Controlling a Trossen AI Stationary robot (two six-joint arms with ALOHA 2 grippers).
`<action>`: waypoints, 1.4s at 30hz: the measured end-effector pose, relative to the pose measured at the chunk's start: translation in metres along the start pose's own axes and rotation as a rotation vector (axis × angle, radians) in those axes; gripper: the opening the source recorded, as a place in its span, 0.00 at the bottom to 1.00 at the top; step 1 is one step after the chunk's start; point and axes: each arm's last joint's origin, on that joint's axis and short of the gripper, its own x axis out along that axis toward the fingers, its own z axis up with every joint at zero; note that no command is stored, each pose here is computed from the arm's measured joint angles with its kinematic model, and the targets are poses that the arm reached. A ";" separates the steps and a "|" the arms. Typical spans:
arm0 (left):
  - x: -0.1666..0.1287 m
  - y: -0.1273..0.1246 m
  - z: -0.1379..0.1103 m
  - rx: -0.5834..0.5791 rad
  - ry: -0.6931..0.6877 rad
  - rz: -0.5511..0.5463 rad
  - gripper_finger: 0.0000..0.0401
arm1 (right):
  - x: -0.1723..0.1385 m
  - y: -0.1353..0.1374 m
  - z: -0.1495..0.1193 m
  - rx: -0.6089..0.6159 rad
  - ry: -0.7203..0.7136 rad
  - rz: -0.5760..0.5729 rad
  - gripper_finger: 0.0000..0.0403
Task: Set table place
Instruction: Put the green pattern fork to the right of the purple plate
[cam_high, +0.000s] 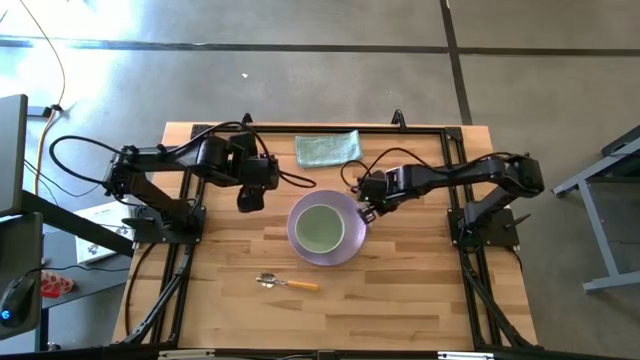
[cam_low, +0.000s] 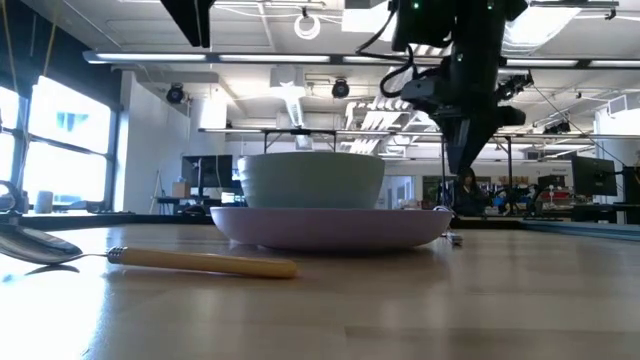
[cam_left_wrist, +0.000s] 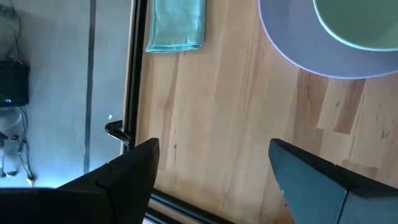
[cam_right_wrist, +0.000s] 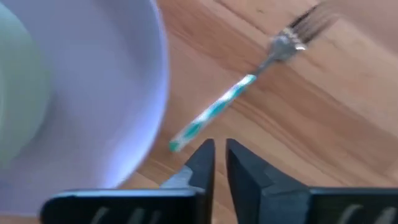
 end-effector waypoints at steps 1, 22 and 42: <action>-0.001 0.001 -0.001 0.009 -0.004 0.000 0.73 | 0.002 0.000 0.001 0.009 -0.001 0.015 0.12; -0.012 0.011 -0.011 0.184 -0.044 0.105 0.73 | 0.059 -0.032 0.001 0.496 -0.082 0.034 0.44; -0.029 0.022 -0.026 0.165 -0.131 0.134 0.73 | 0.075 -0.043 0.011 0.535 -0.121 0.029 0.41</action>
